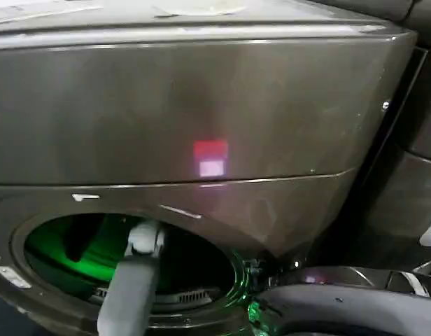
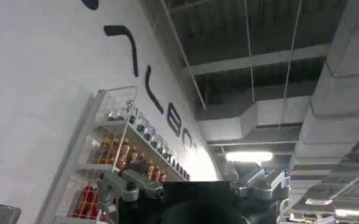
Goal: Grasp the clothes from the dryer.
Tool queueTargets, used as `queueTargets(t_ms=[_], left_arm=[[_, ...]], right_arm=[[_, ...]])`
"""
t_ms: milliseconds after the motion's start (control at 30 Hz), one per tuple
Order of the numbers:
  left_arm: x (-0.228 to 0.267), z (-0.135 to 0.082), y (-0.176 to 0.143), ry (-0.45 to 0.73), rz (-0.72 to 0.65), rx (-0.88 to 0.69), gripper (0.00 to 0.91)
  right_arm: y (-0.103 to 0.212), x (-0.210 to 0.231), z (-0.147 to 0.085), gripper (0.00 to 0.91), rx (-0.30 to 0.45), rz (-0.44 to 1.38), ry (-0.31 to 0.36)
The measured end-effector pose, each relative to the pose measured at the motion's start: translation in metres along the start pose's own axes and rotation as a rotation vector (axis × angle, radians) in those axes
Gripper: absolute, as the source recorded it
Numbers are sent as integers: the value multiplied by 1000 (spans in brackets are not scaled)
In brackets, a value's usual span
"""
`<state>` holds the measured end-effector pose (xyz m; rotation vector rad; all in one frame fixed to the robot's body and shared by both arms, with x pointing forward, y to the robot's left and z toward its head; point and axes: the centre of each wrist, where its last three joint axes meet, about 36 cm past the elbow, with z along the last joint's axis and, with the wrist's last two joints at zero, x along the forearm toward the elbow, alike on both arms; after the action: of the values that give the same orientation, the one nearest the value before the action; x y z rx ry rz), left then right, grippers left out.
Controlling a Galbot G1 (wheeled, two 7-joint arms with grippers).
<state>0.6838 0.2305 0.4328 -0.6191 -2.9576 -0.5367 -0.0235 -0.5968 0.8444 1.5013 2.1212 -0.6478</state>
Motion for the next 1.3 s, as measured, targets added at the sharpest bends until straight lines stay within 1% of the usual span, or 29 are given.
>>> queueTargets(t_ms=[100, 233, 467, 600, 800, 900, 1000, 1200, 1233, 1300], left_arm=[[-19, -6, 11, 60, 150, -119, 907], [-42, -11, 26, 178, 324, -270, 907], [-63, -22, 53, 414, 533, -445, 907], [-69, -29, 64, 534, 614, -517, 907], [-72, -35, 74, 694, 704, -610, 907], [-72, -34, 76, 764, 721, -648, 907], [-71, -31, 76, 804, 717, -660, 907], [-70, -27, 76, 841, 694, -680, 907], [-70, -27, 78, 843, 687, -682, 842], [-70, -31, 79, 843, 678, -686, 535]], right_arm=[[-2, 0, -1, 907, 2, 3, 0], [-7, 1, -1, 907, 5, 12, 2], [-7, 3, -1, 907, 6, 13, 4], [-8, 4, -1, 907, 8, 14, 4], [-9, 5, -1, 907, 9, 14, 7], [-9, 6, -2, 907, 11, 11, 5], [-8, 7, -1, 907, 11, 7, 7], [-5, 8, 1, 907, 7, 2, 4], [-5, 8, 1, 907, 6, 2, 4], [-5, 8, 2, 907, 5, 2, 5]])
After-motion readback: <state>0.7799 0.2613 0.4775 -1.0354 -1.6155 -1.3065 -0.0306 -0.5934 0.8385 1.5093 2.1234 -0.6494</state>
